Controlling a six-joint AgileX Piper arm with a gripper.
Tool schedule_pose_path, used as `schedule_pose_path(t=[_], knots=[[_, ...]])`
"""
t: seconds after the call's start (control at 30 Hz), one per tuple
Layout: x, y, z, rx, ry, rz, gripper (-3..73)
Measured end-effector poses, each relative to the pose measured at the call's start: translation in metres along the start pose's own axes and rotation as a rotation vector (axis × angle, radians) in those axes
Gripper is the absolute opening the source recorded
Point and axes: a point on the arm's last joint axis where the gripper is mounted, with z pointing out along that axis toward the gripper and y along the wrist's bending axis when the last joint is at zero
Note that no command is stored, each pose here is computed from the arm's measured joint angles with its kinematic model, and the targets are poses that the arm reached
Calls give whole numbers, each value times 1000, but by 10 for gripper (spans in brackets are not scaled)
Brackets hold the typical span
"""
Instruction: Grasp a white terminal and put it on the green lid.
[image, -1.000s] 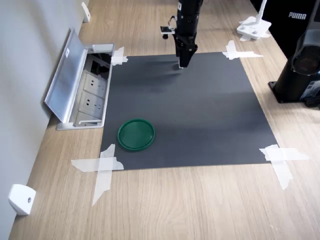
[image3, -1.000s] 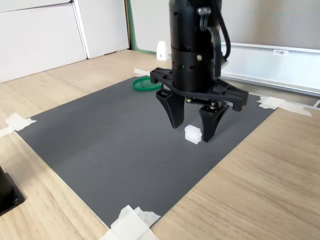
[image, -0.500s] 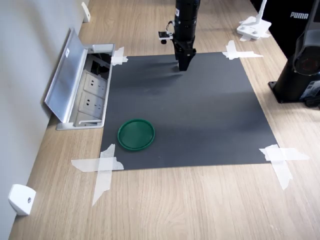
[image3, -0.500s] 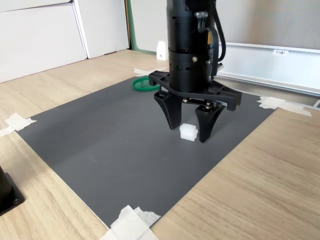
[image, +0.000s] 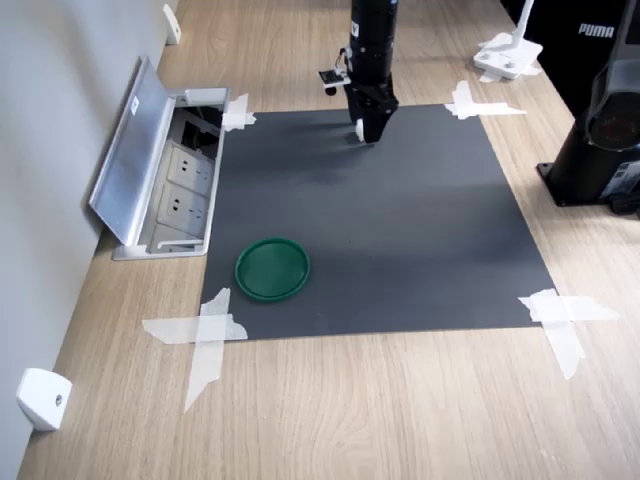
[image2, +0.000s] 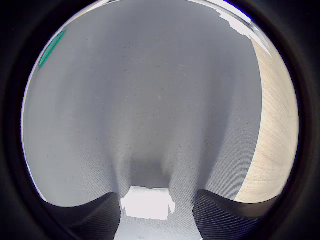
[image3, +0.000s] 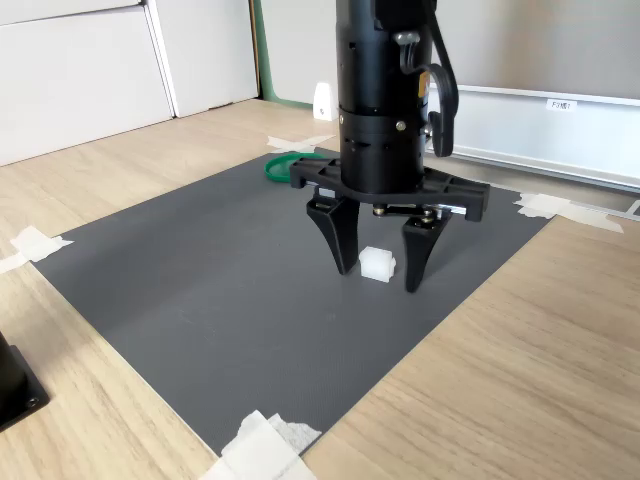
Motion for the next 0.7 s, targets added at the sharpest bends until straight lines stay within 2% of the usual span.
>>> schedule_pose_path(t=[0.13,0.23,0.37,0.5,0.7], knots=[[0,0,1,-2,1,-31,600],[0,0,3,-10,4,-36,556],[0,0,4,-12,2,-35,460],[-1,1,4,-15,1,-39,327],[0,1,4,-21,3,-65,315]])
